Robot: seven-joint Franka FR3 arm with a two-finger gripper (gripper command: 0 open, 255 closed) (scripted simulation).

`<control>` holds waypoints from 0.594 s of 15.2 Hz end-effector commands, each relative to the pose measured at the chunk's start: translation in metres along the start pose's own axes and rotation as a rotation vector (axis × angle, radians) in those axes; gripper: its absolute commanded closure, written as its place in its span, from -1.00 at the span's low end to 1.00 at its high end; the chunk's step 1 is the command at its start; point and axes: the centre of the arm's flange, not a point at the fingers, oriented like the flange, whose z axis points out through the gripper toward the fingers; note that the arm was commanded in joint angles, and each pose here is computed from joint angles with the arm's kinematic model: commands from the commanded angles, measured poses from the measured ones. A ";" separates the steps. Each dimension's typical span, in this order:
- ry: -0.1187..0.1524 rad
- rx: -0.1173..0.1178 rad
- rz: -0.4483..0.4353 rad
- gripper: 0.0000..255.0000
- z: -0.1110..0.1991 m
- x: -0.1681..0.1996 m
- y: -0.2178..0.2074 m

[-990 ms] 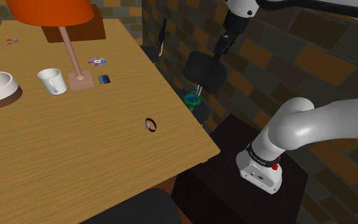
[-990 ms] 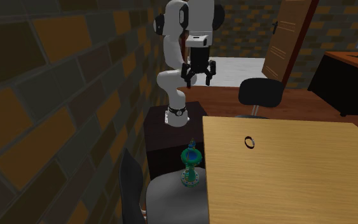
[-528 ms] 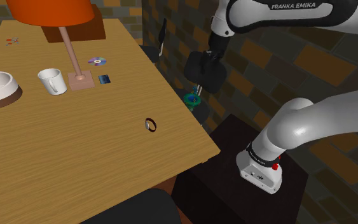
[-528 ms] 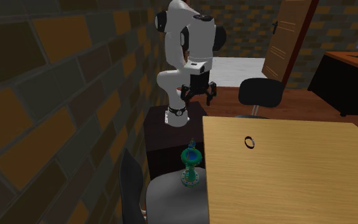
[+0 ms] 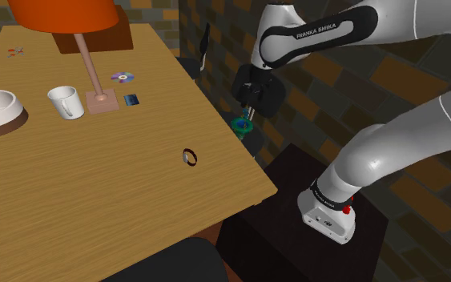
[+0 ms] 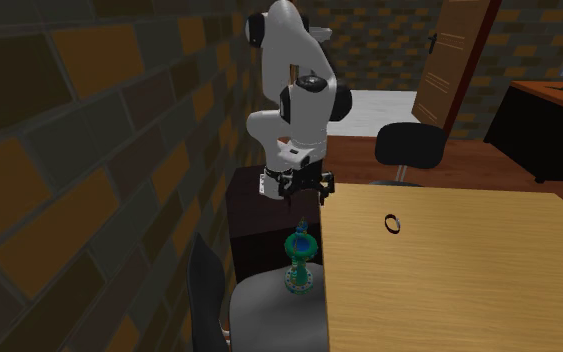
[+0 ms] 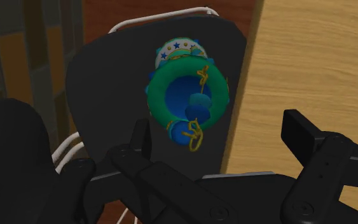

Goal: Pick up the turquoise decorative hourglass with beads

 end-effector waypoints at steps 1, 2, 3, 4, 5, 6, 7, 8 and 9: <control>-0.014 0.004 0.045 -1.00 0.024 0.010 0.004; -0.019 0.006 0.062 -1.00 0.034 0.014 0.006; -0.019 0.006 0.062 -1.00 0.039 0.014 0.006; -0.019 0.006 0.062 -1.00 0.044 0.014 0.006; -0.019 0.006 0.062 -1.00 0.050 0.014 0.006; -0.019 0.006 0.062 -1.00 0.055 0.014 0.006; -0.019 0.006 0.062 -1.00 0.060 0.014 0.006; -0.019 0.006 0.062 -1.00 0.065 0.014 0.006; -0.019 0.006 0.062 -1.00 0.071 0.014 0.006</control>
